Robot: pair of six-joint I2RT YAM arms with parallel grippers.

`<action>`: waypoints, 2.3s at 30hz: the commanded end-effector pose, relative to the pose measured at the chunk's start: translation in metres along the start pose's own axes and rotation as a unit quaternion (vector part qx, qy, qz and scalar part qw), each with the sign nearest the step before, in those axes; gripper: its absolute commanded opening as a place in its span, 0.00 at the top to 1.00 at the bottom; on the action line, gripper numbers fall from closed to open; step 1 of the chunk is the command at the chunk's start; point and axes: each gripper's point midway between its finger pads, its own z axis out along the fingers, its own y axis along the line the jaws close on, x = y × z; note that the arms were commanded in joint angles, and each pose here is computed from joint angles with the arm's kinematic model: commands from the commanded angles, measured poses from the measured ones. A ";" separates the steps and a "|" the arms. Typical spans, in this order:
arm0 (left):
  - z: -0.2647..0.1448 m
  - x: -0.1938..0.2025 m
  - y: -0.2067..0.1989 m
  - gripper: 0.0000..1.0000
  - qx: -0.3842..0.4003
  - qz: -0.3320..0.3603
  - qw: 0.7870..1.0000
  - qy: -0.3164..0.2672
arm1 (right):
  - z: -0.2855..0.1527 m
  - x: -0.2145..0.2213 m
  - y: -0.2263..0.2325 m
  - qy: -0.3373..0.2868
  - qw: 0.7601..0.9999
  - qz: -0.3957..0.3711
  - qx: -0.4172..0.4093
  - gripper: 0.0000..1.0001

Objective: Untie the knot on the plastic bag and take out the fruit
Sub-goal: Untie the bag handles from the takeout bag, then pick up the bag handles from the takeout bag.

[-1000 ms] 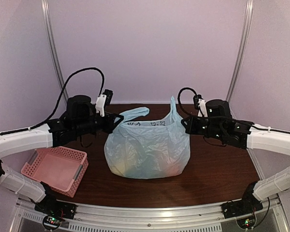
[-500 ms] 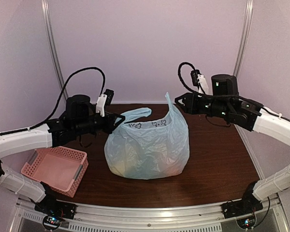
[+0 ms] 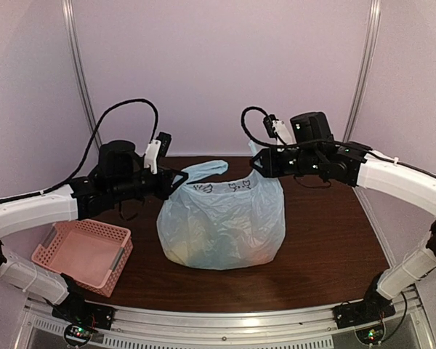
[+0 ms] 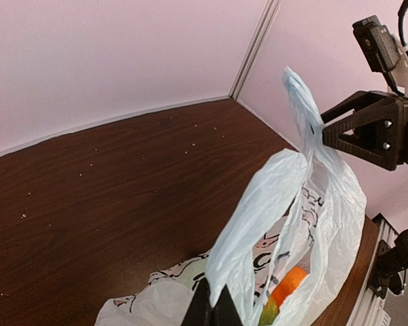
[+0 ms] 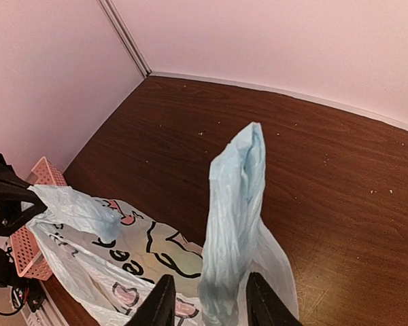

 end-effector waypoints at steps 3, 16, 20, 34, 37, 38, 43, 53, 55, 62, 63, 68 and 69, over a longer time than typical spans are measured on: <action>-0.005 -0.025 -0.008 1.00 0.014 0.013 0.999 -0.030 | 0.008 -0.002 -0.006 0.004 1.000 -0.011 0.025 0.65; -0.009 -0.036 0.001 1.00 -0.021 0.011 0.999 -0.035 | -0.025 -0.075 0.009 -0.092 0.996 -0.006 0.006 1.00; -0.020 -0.058 0.002 1.00 -0.029 0.013 0.998 -0.061 | -0.050 -0.110 0.015 -0.140 0.990 -0.004 -0.011 1.00; -0.060 -0.043 -0.020 0.86 0.053 -0.013 0.996 -0.069 | -0.035 -0.086 0.011 -0.145 0.976 0.070 -0.144 1.00; -0.072 -0.035 -0.016 0.78 0.043 -0.019 0.996 -0.072 | -0.025 -0.075 0.011 -0.130 0.977 0.072 -0.153 1.00; -0.076 -0.034 -0.014 0.75 0.038 -0.020 0.996 -0.074 | -0.023 -0.072 0.011 -0.126 0.977 0.072 -0.155 1.00; -0.093 -0.045 -0.017 0.55 0.029 0.004 0.996 -0.083 | -0.018 -0.066 0.013 -0.113 0.977 0.070 -0.165 1.00; -0.072 -0.111 -0.018 0.11 -0.015 0.041 0.997 -0.066 | -0.019 -0.065 0.014 -0.109 0.978 0.068 -0.166 1.00; -0.060 -0.124 -0.024 0.09 -0.003 0.048 0.997 -0.064 | -0.019 -0.066 0.014 -0.108 0.978 0.067 -0.164 1.00; -0.009 -0.138 -0.037 0.07 0.037 0.080 0.996 -0.013 | -0.014 -0.068 0.012 -0.105 0.980 0.061 -0.156 1.00; -0.002 -0.135 -0.038 0.07 0.045 0.082 0.996 -0.006 | -0.014 -0.068 0.012 -0.105 0.981 0.061 -0.154 1.00; 0.026 -0.128 -0.042 0.07 0.071 0.098 0.992 0.023 | -0.012 -0.071 0.013 -0.106 0.980 0.057 -0.156 1.00; 0.031 -0.127 -0.044 0.07 0.078 0.099 0.992 0.030 | -0.011 -0.071 0.013 -0.105 0.980 0.057 -0.156 1.00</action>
